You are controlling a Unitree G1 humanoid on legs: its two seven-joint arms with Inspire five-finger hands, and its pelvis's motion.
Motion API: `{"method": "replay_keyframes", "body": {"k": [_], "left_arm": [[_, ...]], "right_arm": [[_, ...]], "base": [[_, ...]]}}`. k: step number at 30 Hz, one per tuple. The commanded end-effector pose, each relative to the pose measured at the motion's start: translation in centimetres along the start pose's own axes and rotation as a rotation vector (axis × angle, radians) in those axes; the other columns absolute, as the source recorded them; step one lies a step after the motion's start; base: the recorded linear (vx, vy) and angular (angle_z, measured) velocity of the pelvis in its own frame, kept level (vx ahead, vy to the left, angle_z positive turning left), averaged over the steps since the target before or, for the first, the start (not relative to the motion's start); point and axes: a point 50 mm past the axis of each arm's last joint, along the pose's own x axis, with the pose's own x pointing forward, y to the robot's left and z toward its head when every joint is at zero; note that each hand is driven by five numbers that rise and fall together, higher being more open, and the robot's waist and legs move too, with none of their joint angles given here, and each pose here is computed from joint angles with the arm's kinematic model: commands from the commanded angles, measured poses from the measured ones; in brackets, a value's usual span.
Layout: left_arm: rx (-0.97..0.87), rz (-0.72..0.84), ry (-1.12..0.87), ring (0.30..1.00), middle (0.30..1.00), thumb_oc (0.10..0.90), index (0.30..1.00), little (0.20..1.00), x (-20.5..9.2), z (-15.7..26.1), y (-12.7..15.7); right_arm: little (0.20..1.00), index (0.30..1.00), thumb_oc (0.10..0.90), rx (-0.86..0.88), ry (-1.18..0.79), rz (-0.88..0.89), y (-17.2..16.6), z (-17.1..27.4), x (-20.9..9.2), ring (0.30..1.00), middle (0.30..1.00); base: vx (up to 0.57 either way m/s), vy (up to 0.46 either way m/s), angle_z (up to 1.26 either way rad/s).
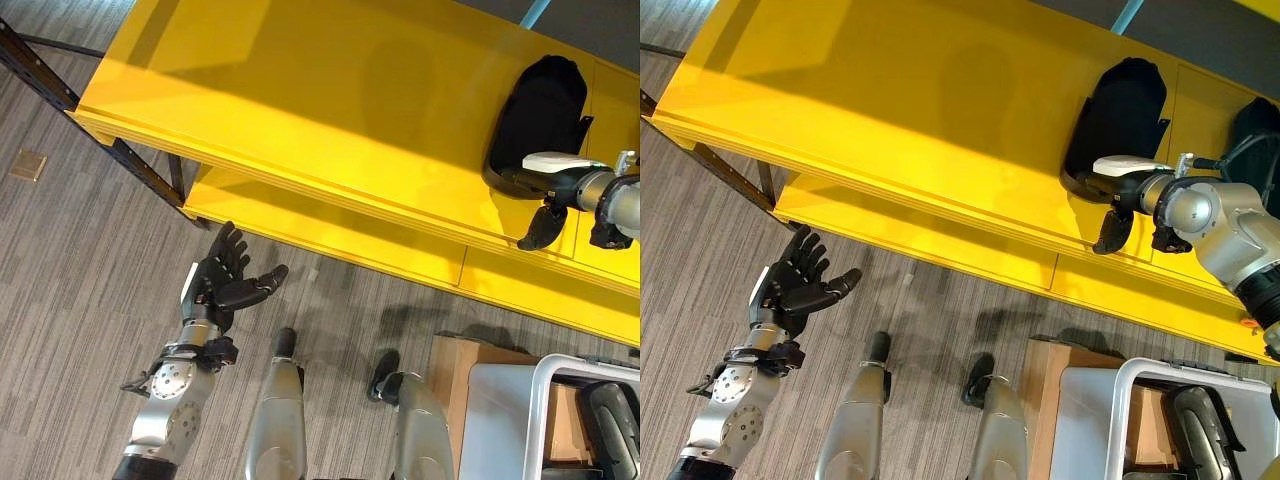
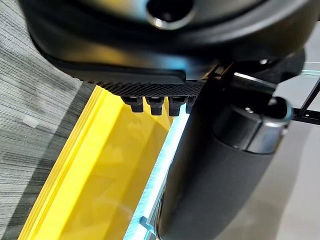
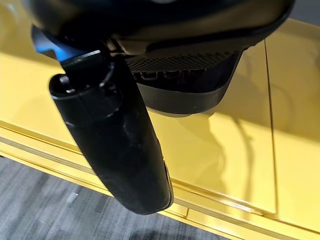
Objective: Move parts from the plastic box to the shelf.
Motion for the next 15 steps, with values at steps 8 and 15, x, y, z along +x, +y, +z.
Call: {"method": "replay_keyframes", "body": {"k": [8,15], "left_arm": [[0.034,-0.046,-0.222,1.000,1.000,0.900,1.000,1.000,-0.5,4.9,0.2],[0.037,-0.032,-0.222,1.000,1.000,0.900,1.000,1.000,-0.7,4.9,0.6]], "right_arm": [[1.000,1.000,0.900,0.002,0.106,-0.207,-5.4,-2.8,-3.4,1.000,1.000],[1.000,1.000,0.900,-0.007,0.126,-0.267,-6.5,-3.3,-4.2,1.000,1.000]], "base": [[0.00,0.000,0.00],[0.00,0.000,0.00]]}}
